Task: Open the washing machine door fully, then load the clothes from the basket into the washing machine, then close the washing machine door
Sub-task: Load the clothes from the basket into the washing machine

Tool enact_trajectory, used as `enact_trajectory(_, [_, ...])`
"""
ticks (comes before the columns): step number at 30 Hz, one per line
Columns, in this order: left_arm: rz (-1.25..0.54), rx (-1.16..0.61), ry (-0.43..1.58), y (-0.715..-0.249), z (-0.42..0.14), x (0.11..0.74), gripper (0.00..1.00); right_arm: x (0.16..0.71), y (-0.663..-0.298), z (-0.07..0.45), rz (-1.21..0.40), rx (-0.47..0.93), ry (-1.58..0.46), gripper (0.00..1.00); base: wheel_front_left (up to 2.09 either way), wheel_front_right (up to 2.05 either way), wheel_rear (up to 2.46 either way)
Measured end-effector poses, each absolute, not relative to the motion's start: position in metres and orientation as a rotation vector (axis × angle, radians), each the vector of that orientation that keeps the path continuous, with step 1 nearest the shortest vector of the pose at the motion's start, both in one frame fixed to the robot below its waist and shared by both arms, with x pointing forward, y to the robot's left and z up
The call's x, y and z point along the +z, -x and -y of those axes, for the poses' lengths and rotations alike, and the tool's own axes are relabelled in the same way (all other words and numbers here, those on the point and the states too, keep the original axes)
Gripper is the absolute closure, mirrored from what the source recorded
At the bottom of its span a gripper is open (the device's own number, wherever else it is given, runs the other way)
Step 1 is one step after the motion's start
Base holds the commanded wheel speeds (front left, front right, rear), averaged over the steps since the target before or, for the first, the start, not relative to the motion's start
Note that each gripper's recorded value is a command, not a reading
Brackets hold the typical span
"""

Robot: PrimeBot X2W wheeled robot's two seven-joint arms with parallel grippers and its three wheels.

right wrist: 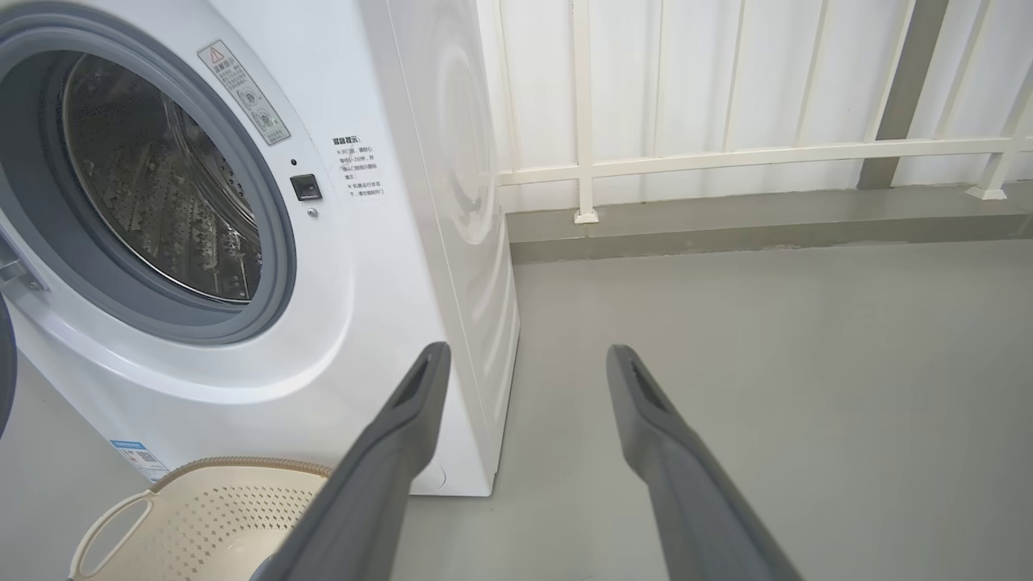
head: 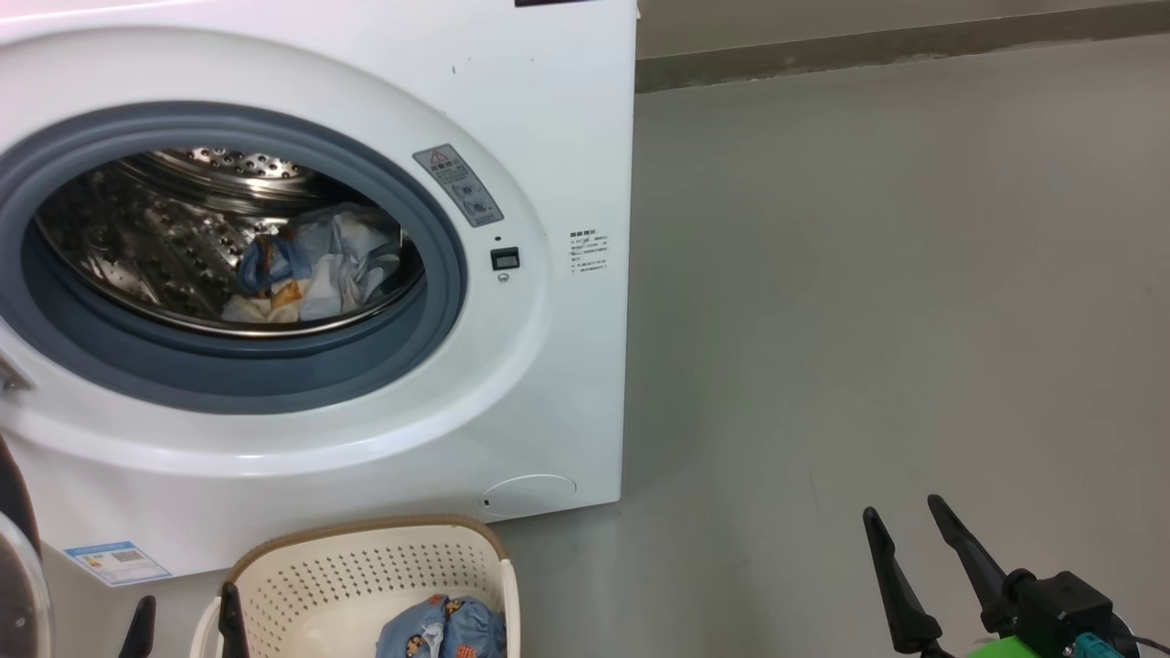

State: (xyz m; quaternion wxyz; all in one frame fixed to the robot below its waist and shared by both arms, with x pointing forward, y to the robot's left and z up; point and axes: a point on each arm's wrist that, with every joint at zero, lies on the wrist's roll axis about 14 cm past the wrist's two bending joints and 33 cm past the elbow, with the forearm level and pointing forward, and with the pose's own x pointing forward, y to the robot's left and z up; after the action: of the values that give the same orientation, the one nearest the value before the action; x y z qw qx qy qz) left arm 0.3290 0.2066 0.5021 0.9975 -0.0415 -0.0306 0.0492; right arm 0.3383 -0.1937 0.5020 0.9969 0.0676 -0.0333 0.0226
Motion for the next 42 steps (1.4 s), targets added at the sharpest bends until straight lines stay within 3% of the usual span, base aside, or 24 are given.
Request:
enact_trajectory(27, [0.021, 0.108, 0.098, -0.331, -0.207, 0.49, 0.0, 0.486, -0.344, 0.19, 0.014, 0.051, -0.142, 0.0, 0.0, 0.0, 0.0])
enact_trajectory(42, [-0.059, 0.072, 0.18, -0.389, -0.193, 0.456, 0.0, 0.458, -0.371, 0.183, -0.068, 0.065, -0.15, 0.0, 0.0, 0.0, 0.0])
